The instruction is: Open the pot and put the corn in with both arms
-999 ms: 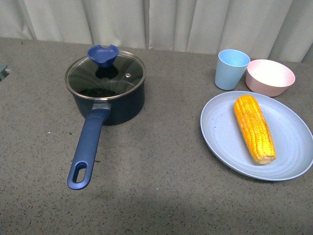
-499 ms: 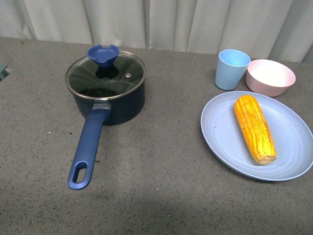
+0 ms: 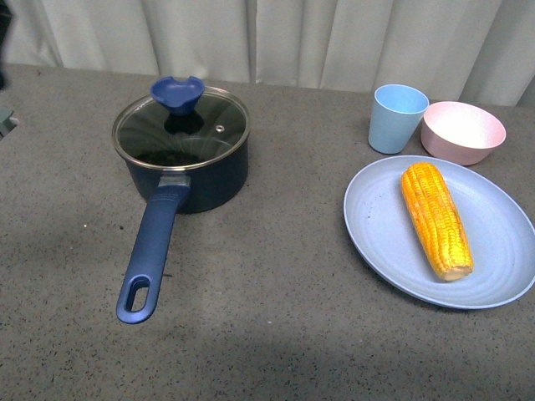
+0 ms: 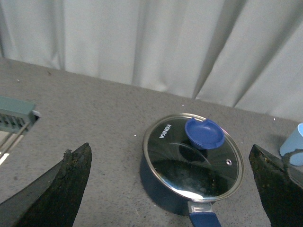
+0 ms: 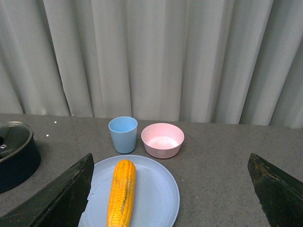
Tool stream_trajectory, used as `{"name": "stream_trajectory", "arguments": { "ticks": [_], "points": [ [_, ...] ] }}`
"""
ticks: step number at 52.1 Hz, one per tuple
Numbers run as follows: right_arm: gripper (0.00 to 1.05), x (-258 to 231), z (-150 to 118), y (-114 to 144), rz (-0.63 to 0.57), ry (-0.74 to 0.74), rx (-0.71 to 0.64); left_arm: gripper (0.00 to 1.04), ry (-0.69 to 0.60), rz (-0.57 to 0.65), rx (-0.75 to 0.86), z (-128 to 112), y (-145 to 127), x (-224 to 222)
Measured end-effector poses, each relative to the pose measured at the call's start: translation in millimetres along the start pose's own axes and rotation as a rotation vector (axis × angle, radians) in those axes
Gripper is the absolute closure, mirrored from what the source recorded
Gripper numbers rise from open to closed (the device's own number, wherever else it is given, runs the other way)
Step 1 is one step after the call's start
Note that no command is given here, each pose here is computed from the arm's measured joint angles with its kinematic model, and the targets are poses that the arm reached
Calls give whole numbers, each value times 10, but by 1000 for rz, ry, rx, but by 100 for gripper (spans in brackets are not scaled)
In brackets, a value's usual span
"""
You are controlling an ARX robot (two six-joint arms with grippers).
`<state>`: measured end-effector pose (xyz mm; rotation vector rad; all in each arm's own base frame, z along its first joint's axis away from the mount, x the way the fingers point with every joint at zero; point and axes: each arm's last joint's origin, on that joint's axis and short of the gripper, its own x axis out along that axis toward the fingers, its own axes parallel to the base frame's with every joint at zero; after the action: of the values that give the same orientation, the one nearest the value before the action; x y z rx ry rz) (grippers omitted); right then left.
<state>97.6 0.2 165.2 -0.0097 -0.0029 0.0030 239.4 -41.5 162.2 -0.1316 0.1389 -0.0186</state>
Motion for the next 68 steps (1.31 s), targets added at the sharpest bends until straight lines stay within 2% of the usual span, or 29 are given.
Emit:
{"name": "stream_trajectory", "arguments": {
  "ticks": [7, 28, 50, 68],
  "points": [
    [9, 0, 0, 0, 0, 0, 0, 7, 61, -28, 13, -104, -162, 379],
    [9, 0, 0, 0, 0, 0, 0, 7, 116, -42, 39, -280, -490, 1212],
    [9, 0, 0, 0, 0, 0, 0, 7, 174, -83, 78, -497, -646, 1595],
    [9, 0, 0, 0, 0, 0, 0, 7, 196, -80, 108, -647, -643, 1665]
  ]
}}
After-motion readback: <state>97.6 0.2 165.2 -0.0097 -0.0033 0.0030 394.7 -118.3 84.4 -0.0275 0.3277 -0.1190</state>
